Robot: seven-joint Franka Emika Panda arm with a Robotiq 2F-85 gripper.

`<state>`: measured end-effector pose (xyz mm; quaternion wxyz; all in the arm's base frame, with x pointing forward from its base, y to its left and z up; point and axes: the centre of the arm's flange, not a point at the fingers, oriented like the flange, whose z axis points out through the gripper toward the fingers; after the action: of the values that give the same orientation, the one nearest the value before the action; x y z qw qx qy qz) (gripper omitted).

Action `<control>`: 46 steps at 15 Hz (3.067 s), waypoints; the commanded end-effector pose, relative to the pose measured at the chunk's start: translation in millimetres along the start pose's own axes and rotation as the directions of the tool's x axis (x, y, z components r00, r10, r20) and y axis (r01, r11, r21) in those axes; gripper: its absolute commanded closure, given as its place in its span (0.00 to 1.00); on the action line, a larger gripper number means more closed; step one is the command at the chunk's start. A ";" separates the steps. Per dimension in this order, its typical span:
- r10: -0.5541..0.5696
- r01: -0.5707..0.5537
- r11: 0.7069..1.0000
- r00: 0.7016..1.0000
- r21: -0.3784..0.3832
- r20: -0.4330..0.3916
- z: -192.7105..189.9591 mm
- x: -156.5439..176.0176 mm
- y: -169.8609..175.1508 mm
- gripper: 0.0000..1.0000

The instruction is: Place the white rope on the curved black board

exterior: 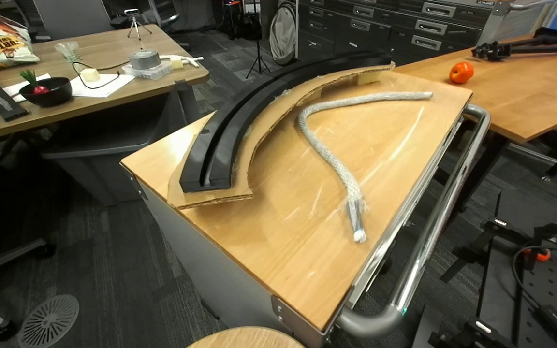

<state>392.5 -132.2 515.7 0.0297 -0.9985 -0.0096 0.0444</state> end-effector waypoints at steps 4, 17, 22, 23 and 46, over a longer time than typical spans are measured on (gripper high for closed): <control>0.000 0.000 1.000 1.000 0.000 0.000 0.0 0.0 0.0 0.00; 0.000 0.000 1.000 1.000 0.000 0.000 0.0 0.0 0.0 0.00; -0.270 0.280 0.948 0.959 -0.152 0.085 -69.5 10.1 -69.2 0.00; -0.316 0.326 0.931 0.945 -0.163 0.088 -82.9 13.3 -91.1 0.00; -0.871 0.862 0.459 0.485 -0.216 0.083 -121.7 49.4 -222.5 0.00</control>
<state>449.1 83.9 645.5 -0.0663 -0.8521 -0.5192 0.0025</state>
